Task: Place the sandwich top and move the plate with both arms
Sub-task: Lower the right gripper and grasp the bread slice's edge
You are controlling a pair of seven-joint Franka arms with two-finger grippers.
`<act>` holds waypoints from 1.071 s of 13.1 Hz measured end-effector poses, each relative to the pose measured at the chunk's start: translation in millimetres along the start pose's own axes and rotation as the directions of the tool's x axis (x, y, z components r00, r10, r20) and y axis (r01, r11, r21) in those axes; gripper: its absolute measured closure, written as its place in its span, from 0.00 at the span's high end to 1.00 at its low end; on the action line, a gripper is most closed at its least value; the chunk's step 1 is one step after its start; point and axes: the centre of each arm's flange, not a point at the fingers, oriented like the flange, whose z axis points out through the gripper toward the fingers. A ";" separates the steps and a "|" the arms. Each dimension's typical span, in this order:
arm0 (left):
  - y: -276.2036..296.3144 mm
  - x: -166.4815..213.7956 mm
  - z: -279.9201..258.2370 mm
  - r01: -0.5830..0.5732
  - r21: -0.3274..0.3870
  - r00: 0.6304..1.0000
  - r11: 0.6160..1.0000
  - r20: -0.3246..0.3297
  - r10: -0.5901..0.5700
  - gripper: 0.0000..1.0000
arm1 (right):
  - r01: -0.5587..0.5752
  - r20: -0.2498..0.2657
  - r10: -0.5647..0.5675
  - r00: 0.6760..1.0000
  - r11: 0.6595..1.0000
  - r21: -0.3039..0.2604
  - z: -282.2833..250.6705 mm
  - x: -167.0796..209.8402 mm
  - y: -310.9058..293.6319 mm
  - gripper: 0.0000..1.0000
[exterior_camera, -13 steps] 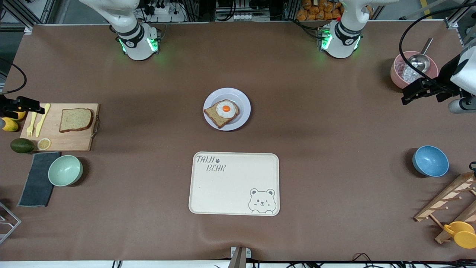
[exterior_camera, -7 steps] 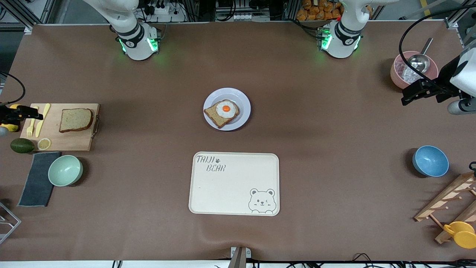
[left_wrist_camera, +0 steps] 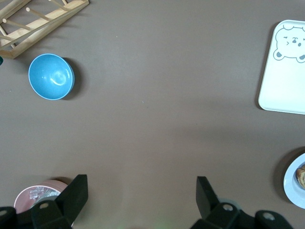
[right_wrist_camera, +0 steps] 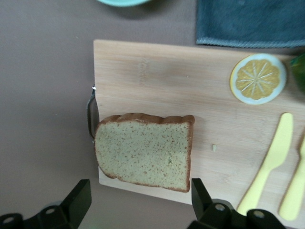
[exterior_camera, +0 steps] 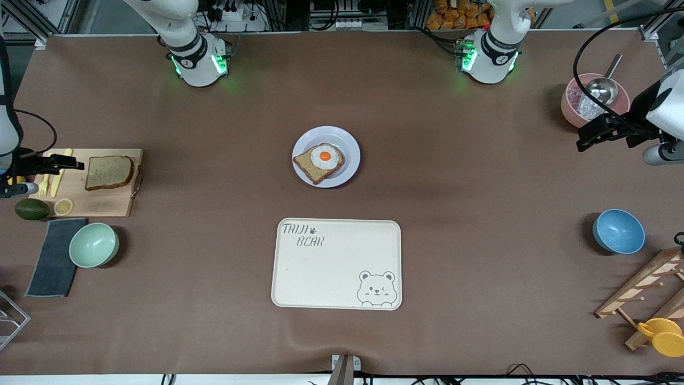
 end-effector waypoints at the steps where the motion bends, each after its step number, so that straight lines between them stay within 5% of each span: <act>1: 0.0 0.0 0.0 0.000 0.000 1.000 1.000 0.000 0.000 1.00 | 0.001 0.002 -0.001 1.000 1.000 0.008 9.5 -3.0 3.7 0.89; 9: -5.8 3.5 5.0 0.011 0.001 1.000 1.000 0.009 -0.011 1.00 | 0.037 -0.021 -0.037 0.999 0.999 0.018 20.1 4.6 9.1 0.89; 14: -5.9 3.8 5.4 0.011 0.001 1.000 1.000 0.010 -0.011 1.00 | 0.078 0.050 -0.083 0.995 0.993 0.091 -4.2 15.1 -15.9 0.96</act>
